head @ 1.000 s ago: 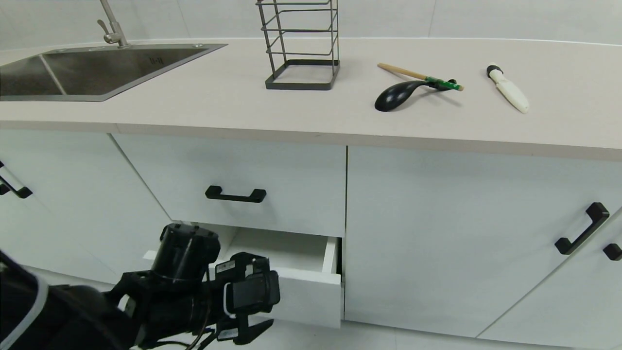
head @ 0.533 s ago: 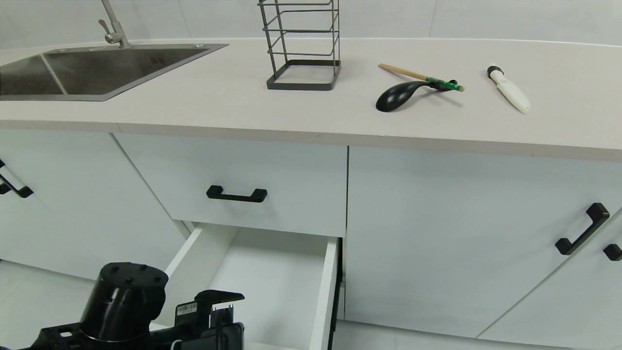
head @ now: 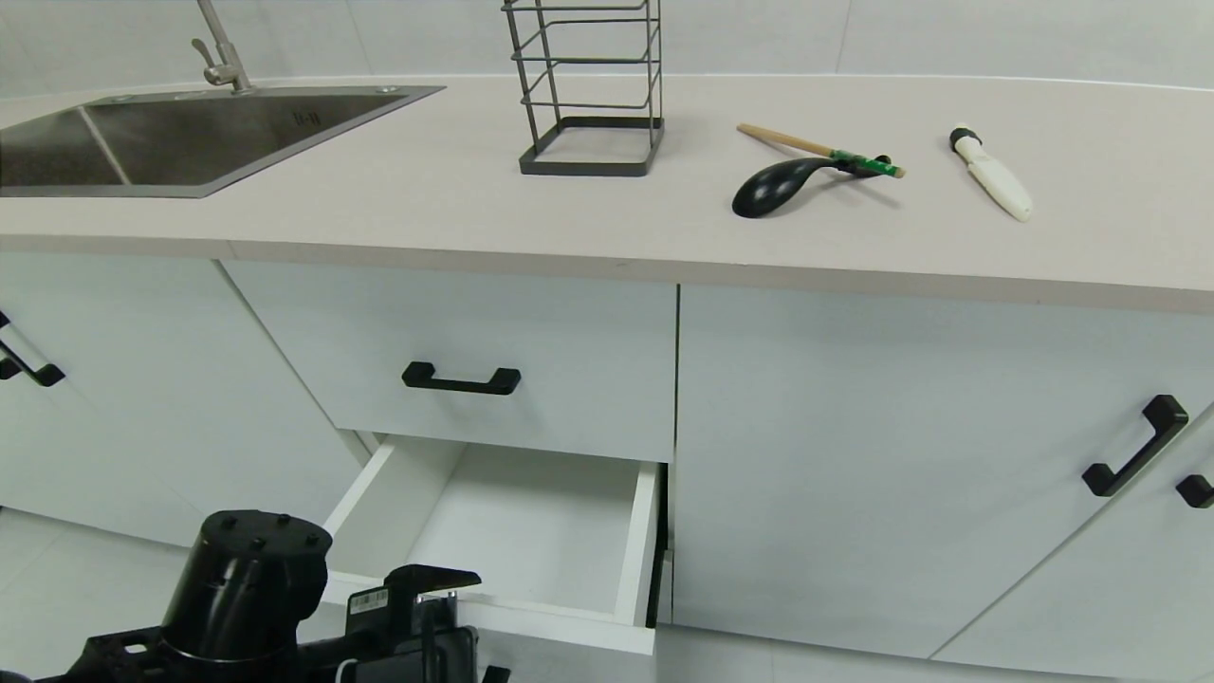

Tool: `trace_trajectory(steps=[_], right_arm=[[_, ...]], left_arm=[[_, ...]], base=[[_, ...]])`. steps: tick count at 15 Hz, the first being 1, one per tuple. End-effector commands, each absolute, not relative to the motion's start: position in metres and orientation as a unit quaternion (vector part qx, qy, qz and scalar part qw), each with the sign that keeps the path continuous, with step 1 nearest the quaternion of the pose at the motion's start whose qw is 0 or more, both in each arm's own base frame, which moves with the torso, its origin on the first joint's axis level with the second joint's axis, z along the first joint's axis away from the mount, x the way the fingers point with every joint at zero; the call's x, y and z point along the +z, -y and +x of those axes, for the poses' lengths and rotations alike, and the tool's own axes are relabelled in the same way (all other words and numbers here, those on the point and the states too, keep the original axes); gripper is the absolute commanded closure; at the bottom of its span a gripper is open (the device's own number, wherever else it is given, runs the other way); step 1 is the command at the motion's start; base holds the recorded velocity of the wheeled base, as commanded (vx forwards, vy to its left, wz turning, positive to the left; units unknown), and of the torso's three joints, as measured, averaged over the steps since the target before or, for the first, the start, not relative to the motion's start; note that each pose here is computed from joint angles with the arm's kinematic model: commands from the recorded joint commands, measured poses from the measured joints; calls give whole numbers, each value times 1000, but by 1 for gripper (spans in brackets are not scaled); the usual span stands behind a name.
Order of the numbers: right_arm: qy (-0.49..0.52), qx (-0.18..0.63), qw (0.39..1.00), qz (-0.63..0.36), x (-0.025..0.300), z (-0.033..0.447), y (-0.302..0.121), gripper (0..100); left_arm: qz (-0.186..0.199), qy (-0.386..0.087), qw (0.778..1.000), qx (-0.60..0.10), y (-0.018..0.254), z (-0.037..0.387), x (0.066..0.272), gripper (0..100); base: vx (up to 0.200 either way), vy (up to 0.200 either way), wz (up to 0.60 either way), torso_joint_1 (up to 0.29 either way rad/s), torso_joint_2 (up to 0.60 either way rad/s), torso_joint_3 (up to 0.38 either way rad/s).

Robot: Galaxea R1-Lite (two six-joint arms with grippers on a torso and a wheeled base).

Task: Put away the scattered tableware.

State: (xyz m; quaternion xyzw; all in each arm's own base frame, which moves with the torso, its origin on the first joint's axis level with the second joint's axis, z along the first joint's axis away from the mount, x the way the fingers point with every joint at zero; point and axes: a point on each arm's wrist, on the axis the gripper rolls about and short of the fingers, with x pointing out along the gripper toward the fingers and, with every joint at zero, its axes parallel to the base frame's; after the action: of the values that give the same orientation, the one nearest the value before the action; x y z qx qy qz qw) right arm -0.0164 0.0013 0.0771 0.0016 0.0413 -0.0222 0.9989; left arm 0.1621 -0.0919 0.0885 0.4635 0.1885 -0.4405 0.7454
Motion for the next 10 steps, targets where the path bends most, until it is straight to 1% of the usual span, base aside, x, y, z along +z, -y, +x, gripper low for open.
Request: trace_trajectory(steps=[1, 5, 10], right_arm=[[-42, -21, 999, 2, 77, -16, -1, 100], [-42, -21, 999, 2, 77, -16, -1, 100], [-42, -22, 999, 2, 77, -16, -1, 100]], left_arm=[[462, -195, 741, -447, 91, 160, 86, 0], [461, -202, 736, -452, 91, 160, 84, 0], [454, -200, 733, -465, 85, 145, 82, 0]], base=[[0, 0, 0, 0, 0, 0], [0, 0, 0, 0, 0, 0], [0, 0, 0, 0, 0, 0]])
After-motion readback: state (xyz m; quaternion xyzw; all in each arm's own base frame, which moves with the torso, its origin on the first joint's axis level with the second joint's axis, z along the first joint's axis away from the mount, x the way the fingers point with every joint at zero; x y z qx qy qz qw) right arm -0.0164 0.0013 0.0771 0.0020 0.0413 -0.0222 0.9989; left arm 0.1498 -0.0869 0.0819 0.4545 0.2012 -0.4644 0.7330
